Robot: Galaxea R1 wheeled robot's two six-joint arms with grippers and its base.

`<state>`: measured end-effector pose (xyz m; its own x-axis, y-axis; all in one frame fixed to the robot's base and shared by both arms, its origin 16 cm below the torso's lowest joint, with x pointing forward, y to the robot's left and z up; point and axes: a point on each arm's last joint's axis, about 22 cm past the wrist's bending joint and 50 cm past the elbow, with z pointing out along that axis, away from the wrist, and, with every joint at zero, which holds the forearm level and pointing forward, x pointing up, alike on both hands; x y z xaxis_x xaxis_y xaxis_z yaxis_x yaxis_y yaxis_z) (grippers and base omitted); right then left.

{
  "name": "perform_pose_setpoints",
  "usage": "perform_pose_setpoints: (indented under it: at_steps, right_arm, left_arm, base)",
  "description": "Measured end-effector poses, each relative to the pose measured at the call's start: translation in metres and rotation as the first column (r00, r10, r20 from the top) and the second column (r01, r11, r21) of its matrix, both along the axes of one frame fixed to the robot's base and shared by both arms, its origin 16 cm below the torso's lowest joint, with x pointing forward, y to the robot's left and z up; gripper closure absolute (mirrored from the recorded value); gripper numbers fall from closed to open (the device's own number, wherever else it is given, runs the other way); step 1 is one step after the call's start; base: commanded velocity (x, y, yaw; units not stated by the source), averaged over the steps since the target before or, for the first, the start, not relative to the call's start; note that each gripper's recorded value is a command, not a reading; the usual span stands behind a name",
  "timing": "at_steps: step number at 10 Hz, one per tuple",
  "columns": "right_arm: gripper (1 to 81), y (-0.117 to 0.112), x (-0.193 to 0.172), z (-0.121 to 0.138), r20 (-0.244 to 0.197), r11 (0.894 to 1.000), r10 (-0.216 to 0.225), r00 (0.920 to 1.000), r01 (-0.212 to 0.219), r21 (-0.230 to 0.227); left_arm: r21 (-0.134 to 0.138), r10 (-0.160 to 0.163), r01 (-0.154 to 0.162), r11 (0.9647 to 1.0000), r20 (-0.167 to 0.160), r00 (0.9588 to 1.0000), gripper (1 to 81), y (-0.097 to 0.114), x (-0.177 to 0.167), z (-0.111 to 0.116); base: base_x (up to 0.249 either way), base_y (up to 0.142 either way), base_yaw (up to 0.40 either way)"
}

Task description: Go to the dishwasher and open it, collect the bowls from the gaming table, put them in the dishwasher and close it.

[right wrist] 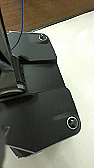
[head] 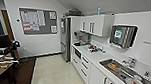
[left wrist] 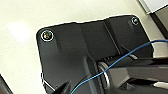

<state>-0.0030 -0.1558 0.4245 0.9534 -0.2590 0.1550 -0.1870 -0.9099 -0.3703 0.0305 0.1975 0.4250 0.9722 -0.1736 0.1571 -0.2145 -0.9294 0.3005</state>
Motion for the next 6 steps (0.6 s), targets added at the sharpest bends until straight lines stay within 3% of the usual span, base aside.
perform_pose_setpoints:
  at_steps: [6]
  right_arm:
    - [1.0,0.0079,-0.0037,0.0005,-0.004,1.000,0.001,1.0000,-0.001,0.009]
  left_arm:
    - [-0.002,0.000,0.000,1.0000,0.001,1.0000,1.0,-0.0022,0.0005,0.0002]
  base:
    - [0.000,0.000,0.357]
